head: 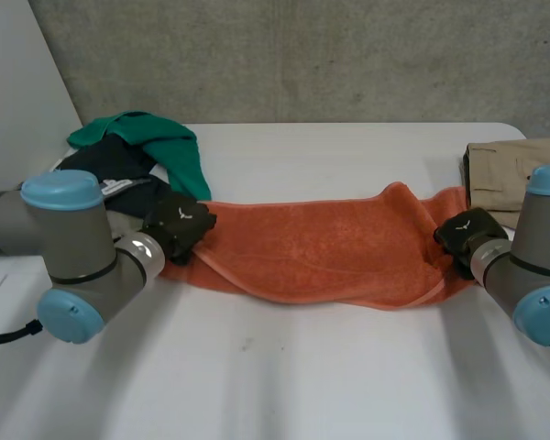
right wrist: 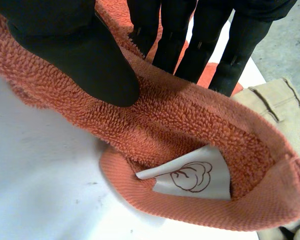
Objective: Fold the laundry.
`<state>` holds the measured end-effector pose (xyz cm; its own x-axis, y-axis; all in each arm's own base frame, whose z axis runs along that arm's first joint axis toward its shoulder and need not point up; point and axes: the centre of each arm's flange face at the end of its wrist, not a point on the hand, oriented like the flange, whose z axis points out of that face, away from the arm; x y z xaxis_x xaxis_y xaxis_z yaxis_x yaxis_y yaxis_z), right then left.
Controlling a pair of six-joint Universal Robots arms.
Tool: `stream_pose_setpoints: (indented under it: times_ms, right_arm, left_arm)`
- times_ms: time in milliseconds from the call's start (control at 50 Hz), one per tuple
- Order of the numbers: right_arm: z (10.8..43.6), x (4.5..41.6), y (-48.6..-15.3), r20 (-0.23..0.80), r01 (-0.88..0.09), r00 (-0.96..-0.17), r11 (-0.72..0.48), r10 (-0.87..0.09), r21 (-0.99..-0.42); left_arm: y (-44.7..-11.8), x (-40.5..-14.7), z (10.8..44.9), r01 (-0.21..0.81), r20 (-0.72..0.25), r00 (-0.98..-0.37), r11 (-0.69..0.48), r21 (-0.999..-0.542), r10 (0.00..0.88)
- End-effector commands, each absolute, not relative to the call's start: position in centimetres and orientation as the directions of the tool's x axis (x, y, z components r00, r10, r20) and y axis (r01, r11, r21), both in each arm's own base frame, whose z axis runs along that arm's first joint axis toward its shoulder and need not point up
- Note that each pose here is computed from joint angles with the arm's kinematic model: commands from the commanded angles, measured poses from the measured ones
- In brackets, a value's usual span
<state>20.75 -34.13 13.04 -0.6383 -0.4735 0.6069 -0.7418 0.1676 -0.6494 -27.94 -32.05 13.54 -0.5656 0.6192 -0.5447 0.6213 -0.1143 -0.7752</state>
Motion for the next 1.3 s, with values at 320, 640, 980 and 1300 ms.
stream_pose_setpoints:
  times_ms: [320, 640, 980, 1300]
  right_arm:
    - [31.8, 17.3, -27.1, 0.803, -0.836, -0.524, -0.008, -0.285, -0.548]
    - [23.6, 17.5, -31.6, 0.750, -0.895, -0.425, 0.112, -0.506, -0.431]
    - [36.7, 20.9, -38.8, 0.566, -0.598, -0.788, -0.518, 0.242, -0.612]
    - [21.6, 21.7, -36.7, 0.661, -0.643, -0.686, -0.174, -0.303, -0.746]
  left_arm:
    - [-23.9, -21.6, 30.9, 0.593, -0.552, -0.666, -0.093, -0.800, 0.502]
    - [-29.3, -24.8, 21.2, 0.639, -0.469, -0.615, 0.054, -0.767, 0.634]
    - [-36.8, -28.8, 37.6, 0.300, -0.430, -0.902, -0.759, -0.579, -0.028]
    - [-34.4, -26.8, 24.1, 0.354, -0.465, -0.852, -0.388, -0.851, 0.243]
